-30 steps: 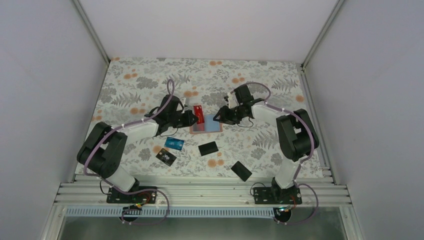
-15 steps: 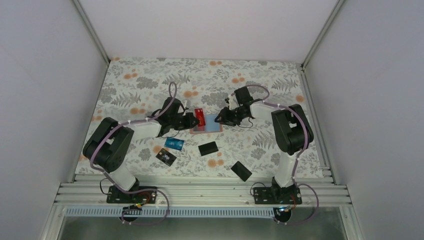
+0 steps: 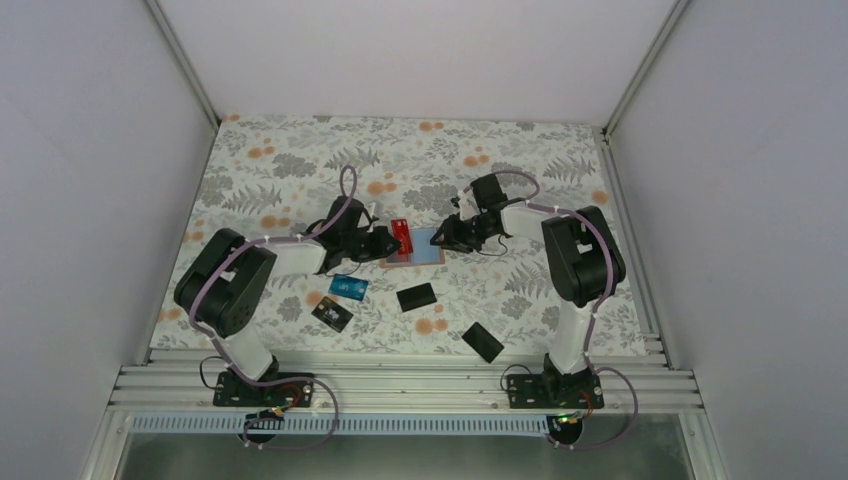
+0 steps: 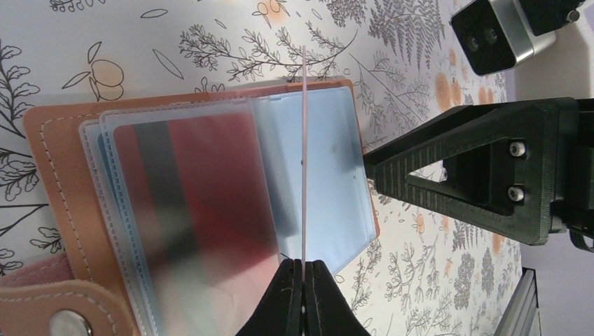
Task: Put the credit cards into the card holder
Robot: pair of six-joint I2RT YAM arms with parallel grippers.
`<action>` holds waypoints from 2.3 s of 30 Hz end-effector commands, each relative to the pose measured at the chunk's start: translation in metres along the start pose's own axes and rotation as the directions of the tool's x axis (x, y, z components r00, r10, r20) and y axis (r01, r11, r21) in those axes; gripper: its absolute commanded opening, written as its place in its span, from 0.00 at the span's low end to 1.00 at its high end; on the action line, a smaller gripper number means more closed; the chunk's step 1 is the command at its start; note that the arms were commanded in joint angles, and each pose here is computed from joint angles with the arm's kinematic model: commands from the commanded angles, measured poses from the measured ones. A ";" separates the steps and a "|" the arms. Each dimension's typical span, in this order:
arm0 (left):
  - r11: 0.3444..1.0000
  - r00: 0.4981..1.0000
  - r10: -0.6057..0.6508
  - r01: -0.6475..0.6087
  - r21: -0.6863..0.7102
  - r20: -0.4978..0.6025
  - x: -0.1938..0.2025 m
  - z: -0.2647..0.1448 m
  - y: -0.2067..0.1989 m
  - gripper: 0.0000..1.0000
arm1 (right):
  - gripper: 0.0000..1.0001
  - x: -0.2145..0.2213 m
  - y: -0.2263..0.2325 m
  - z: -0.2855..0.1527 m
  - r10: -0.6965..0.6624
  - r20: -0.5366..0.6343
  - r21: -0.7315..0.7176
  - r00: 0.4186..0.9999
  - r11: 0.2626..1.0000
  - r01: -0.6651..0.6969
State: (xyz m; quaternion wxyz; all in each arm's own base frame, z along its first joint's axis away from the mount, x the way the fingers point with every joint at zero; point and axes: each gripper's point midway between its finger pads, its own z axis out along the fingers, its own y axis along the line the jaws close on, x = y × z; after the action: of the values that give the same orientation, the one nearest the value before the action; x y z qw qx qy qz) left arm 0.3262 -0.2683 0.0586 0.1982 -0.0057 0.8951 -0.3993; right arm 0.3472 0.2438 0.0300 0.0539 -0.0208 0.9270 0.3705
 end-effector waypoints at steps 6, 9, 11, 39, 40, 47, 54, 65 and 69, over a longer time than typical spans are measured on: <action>1.000 1.000 -0.015 0.015 0.000 -0.009 0.005 0.006 0.009 0.02 | 0.37 -0.006 -0.001 0.003 -0.016 0.005 -0.014 1.000 1.000 0.016; 1.000 1.000 -0.018 0.018 0.001 -0.009 0.005 0.006 0.009 0.02 | 0.37 -0.006 -0.001 0.003 -0.014 0.003 -0.013 1.000 1.000 0.015; 1.000 1.000 -0.019 0.019 0.003 -0.011 0.006 0.007 0.009 0.02 | 0.37 -0.005 -0.002 0.004 -0.012 0.001 -0.012 1.000 1.000 0.012; 0.993 0.994 -0.100 0.103 0.051 -0.045 0.018 0.008 0.007 0.02 | 0.36 -0.002 -0.003 0.008 -0.007 -0.016 -0.024 1.000 1.000 0.007; 0.993 0.993 -0.105 0.107 0.053 -0.046 0.018 0.009 0.007 0.02 | 0.36 -0.002 -0.003 0.007 -0.009 -0.016 -0.024 1.000 1.000 0.008; 0.989 0.988 -0.137 0.141 0.046 -0.074 0.022 0.013 0.010 0.02 | 0.36 -0.002 -0.002 0.008 -0.008 -0.020 -0.028 1.000 1.000 0.008; 0.983 0.977 -0.180 0.182 0.010 -0.112 0.028 0.016 0.016 0.02 | 0.36 -0.001 -0.002 0.008 -0.005 -0.024 -0.031 1.000 1.000 0.005; 0.980 0.966 -0.195 0.199 0.009 -0.167 0.031 0.022 0.012 0.02 | 0.36 -0.001 -0.001 0.008 -0.007 -0.026 -0.036 1.000 0.999 0.007; 0.980 0.963 -0.195 0.200 0.007 -0.186 0.032 0.023 0.012 0.02 | 0.36 -0.001 -0.001 0.008 -0.009 -0.027 -0.037 1.000 0.999 0.008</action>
State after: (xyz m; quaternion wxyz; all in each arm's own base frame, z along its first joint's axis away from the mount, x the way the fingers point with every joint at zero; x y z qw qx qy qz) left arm 0.3135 -0.2829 0.0354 0.1017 -0.0549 0.8917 -0.4376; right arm 0.3456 0.2465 0.0292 0.0438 -0.0229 0.9205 0.3876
